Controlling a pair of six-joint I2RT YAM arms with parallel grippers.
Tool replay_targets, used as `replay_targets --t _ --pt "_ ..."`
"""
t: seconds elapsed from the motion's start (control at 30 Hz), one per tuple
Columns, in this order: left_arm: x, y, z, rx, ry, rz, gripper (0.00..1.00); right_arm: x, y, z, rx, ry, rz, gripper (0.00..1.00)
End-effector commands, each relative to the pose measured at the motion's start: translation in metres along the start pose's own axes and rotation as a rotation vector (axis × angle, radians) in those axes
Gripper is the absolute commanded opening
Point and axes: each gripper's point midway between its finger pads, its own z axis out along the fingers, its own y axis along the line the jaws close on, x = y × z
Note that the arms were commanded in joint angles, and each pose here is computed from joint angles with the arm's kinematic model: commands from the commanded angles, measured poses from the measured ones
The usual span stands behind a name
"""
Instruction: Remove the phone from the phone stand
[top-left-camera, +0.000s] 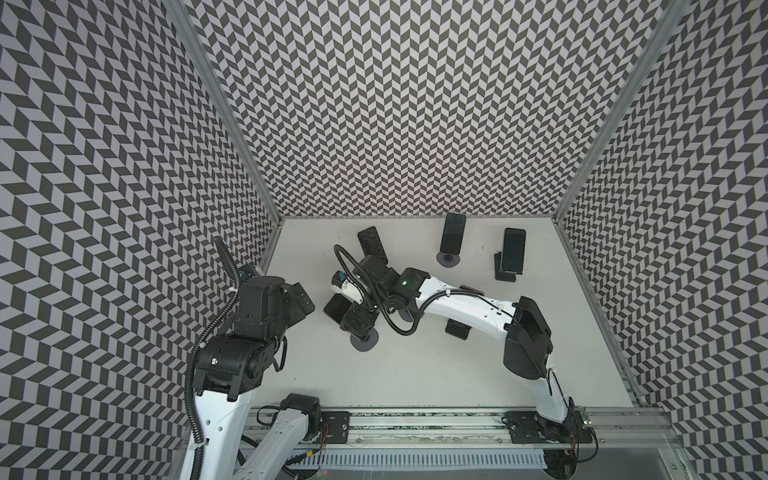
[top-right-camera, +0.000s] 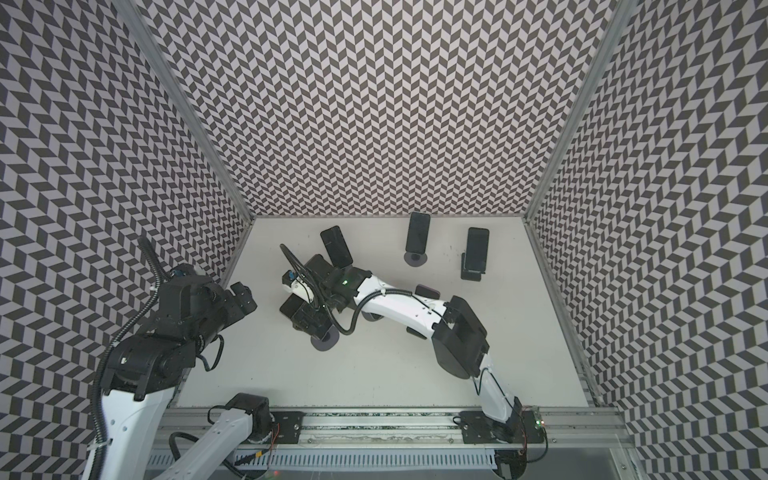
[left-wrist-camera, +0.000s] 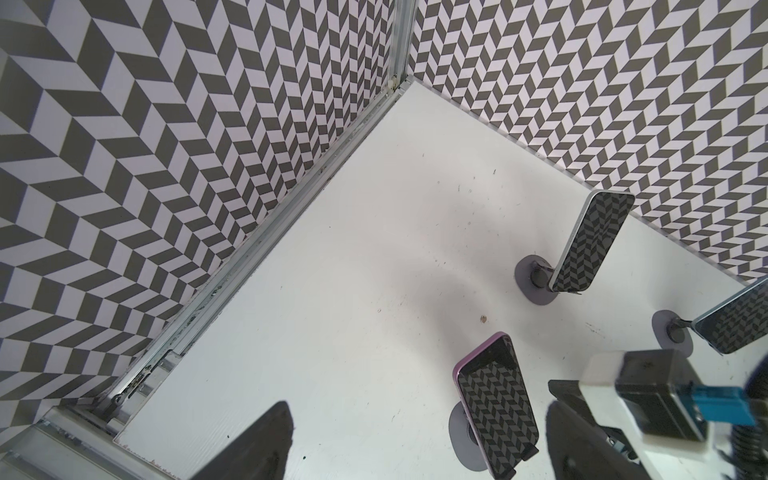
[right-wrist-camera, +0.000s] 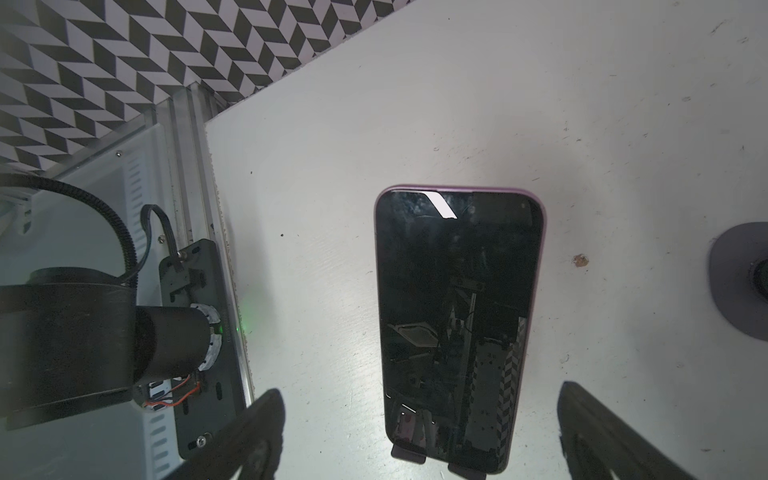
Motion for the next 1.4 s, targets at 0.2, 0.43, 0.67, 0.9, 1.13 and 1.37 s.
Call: replay_targets --t 0.2,0.43,0.67,0.9,1.13,1.37 --pt "0.012 0.002 0.006 -0.007 0.042 0.009 0.96 -0.016 -0.006 0.005 0.047 -0.052 0.047 1.0" --pt "0.018 0.0 0.01 0.003 0.067 0.029 0.97 -0.016 -0.009 0.013 0.055 -0.056 0.048 1.0" --pt "0.027 -0.001 0.018 -0.001 0.108 0.046 1.0 -0.021 -0.013 0.019 0.075 -0.072 0.051 1.0" --pt "0.03 0.0 0.018 -0.002 0.114 0.051 1.0 -0.021 -0.016 0.025 0.099 -0.067 0.043 1.0" --pt "0.03 0.003 0.015 -0.007 0.112 0.05 1.0 -0.021 -0.013 0.03 0.114 -0.069 0.033 1.0" --pt "0.031 0.004 0.013 -0.006 0.108 0.045 1.0 -0.018 -0.012 0.036 0.123 -0.057 0.026 1.0"
